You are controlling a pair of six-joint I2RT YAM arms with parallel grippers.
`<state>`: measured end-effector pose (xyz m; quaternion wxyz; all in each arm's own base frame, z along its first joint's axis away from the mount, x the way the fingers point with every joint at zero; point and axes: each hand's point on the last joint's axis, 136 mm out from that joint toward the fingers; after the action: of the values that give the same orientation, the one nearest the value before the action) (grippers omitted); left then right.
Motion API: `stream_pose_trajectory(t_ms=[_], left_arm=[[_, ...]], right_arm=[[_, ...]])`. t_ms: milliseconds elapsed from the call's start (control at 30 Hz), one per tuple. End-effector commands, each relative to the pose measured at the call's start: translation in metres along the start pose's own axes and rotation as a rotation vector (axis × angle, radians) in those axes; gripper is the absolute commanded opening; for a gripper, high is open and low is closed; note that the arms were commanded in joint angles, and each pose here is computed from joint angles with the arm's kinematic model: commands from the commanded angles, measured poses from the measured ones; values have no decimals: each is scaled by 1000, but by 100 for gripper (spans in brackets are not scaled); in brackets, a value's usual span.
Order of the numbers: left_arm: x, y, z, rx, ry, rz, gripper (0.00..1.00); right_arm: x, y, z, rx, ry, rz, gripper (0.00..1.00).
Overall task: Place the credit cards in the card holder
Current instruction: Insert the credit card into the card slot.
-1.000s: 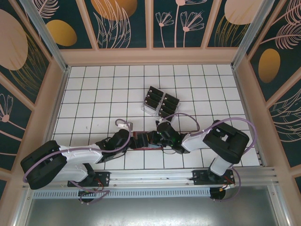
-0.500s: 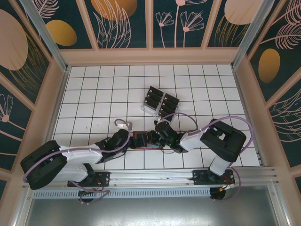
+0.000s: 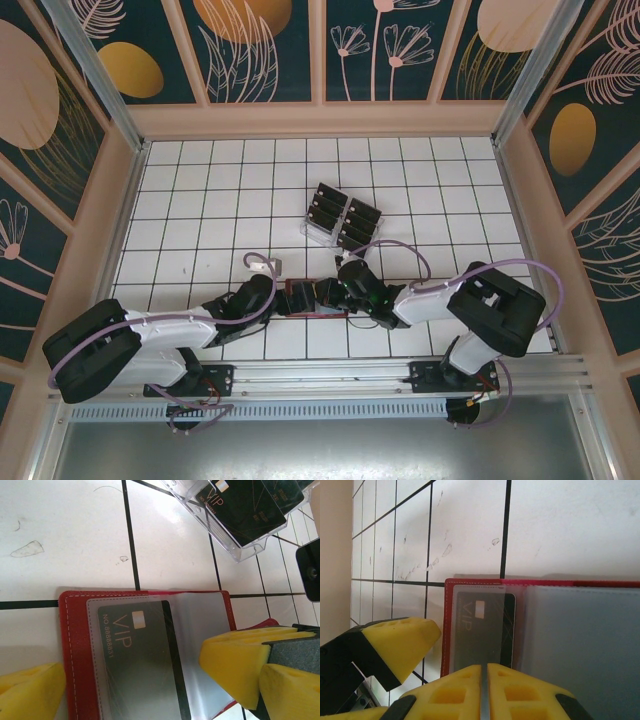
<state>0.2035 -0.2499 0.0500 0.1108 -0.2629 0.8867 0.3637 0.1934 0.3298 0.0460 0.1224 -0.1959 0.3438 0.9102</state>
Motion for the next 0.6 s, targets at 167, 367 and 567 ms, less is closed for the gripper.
stream_pose_trajectory(t_ms=[167, 367, 567], left_arm=[[4, 2, 14, -43, 2, 9, 98], [5, 2, 14, -40, 2, 12, 98], [7, 0, 11, -25, 2, 24, 98]], right_arm=[[4, -9, 3, -19, -4, 7, 11], [8, -11, -3, -4, -11, 16, 11], [9, -16, 0, -10, -4, 31, 11]])
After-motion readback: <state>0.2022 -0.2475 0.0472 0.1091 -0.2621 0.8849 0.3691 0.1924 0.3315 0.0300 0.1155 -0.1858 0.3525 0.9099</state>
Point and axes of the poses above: each hand's point on the last joint's axis, 136 mm out from that joint toward the fingers, its own y axis back along the fingers, its own z axis along the line the jaws close on, x = y × z, and after that the axes turned 9 degrees about y, right-handed
